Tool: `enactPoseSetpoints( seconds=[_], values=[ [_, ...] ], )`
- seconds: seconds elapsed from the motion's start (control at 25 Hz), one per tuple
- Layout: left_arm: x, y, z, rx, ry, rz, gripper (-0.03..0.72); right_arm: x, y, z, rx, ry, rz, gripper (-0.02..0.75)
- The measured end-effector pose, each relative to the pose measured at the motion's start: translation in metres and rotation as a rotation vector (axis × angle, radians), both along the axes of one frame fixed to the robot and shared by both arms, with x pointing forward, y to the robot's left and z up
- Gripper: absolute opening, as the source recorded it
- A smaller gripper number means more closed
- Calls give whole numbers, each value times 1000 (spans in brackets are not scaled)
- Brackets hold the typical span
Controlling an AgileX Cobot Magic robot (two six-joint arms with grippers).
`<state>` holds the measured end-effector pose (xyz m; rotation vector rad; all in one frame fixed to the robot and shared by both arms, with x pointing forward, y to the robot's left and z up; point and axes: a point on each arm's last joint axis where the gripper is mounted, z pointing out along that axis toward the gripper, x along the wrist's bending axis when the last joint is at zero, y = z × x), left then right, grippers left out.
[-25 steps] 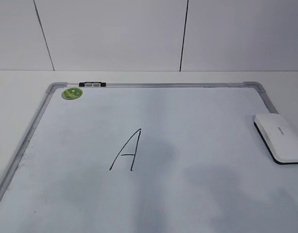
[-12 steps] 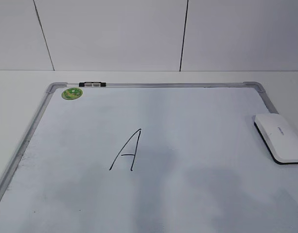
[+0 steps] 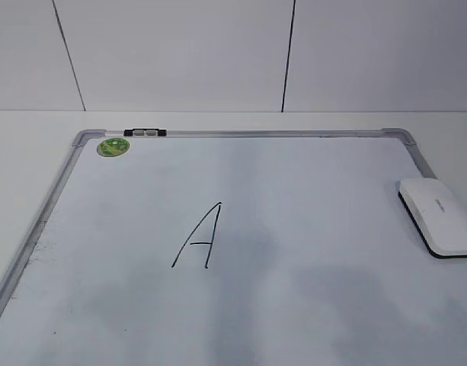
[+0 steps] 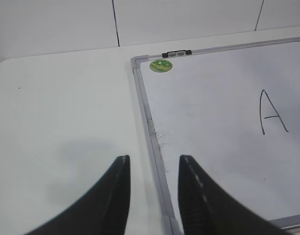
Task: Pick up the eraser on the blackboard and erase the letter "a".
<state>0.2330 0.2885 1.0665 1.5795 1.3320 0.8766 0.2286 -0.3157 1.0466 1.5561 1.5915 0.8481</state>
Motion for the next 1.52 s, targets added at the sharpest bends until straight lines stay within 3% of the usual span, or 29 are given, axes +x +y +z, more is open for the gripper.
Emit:
enactPoseSetpoints(
  seconds=[0.6,1.52],
  values=[
    [1,-1,0,-3,0,52,235,-2,1,0,-1,0,-109,593],
    [1,-1,0,-4,0,54,235,-2,1,0,-3,0,-128,593]
  ],
)
